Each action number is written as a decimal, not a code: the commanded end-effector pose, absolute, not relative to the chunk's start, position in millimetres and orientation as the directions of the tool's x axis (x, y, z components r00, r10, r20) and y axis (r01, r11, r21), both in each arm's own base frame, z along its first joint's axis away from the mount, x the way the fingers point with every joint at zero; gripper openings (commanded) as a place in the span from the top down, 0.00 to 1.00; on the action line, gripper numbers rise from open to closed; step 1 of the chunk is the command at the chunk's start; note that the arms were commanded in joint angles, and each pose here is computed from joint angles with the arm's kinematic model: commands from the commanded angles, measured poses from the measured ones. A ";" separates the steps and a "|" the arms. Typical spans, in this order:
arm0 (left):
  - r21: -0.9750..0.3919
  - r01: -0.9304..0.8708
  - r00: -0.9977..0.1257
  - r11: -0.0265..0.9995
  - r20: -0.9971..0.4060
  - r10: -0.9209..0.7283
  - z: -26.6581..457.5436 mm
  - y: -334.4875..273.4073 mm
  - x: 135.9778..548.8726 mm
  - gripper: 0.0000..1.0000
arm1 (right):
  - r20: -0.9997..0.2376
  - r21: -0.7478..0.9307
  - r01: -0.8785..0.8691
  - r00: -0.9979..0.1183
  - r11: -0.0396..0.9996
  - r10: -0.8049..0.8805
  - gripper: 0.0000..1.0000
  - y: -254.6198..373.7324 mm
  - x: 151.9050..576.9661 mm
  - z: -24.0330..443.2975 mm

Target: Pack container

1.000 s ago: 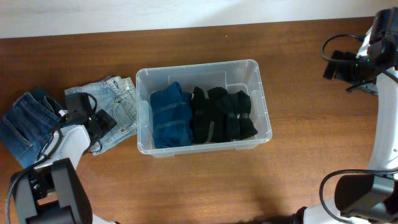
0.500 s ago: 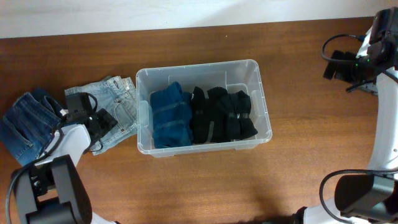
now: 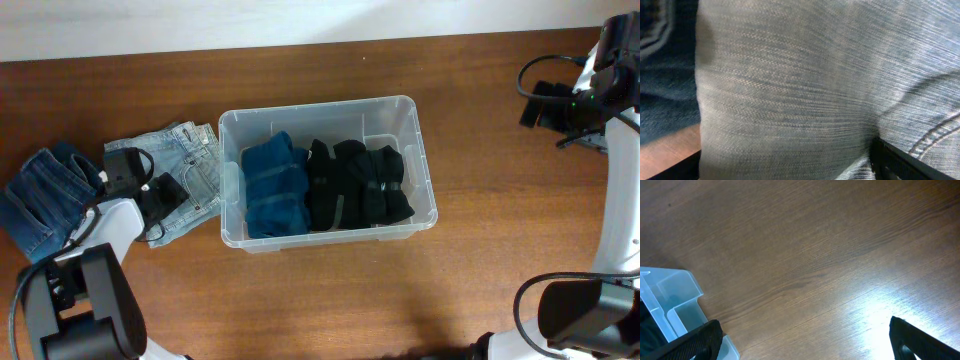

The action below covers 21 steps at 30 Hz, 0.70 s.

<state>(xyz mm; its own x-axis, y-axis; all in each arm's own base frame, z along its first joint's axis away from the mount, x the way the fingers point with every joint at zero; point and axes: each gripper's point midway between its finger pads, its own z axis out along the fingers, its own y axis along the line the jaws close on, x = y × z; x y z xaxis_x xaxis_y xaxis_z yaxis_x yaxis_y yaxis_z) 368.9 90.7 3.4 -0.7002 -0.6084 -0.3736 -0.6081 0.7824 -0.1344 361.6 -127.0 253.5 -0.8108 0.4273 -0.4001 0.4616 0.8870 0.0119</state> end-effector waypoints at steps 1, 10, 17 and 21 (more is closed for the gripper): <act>-0.229 -0.488 -0.814 0.842 -0.230 -0.534 -30.4 50.3 356.2 0.11 | -0.409 0.008 0.471 -0.803 0.882 0.433 0.01 -129.3 361.7 256.3; -0.233 -0.484 -0.816 0.843 -0.227 -0.531 -30.0 49.2 356.0 0.48 | -0.409 0.009 0.472 -0.803 0.882 0.434 0.01 -129.3 361.8 256.3; -0.233 -0.484 -0.816 0.844 -0.229 -0.531 -29.5 49.5 356.8 0.50 | -0.409 0.009 0.472 -0.803 0.882 0.434 0.01 -129.3 361.8 256.3; -0.232 -0.484 -0.816 0.844 -0.229 -0.531 -29.5 49.5 356.7 0.50 | -0.409 0.009 0.472 -0.803 0.882 0.434 0.01 -129.3 361.8 256.5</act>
<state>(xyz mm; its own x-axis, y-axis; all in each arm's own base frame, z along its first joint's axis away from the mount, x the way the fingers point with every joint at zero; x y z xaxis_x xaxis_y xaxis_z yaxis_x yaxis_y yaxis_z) 379.5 75.0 3.3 -0.7496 -0.5553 -0.3601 -0.5148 0.8312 -0.2102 361.5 -126.9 253.5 -0.8109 0.4273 -0.3998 0.4616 0.8870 0.0118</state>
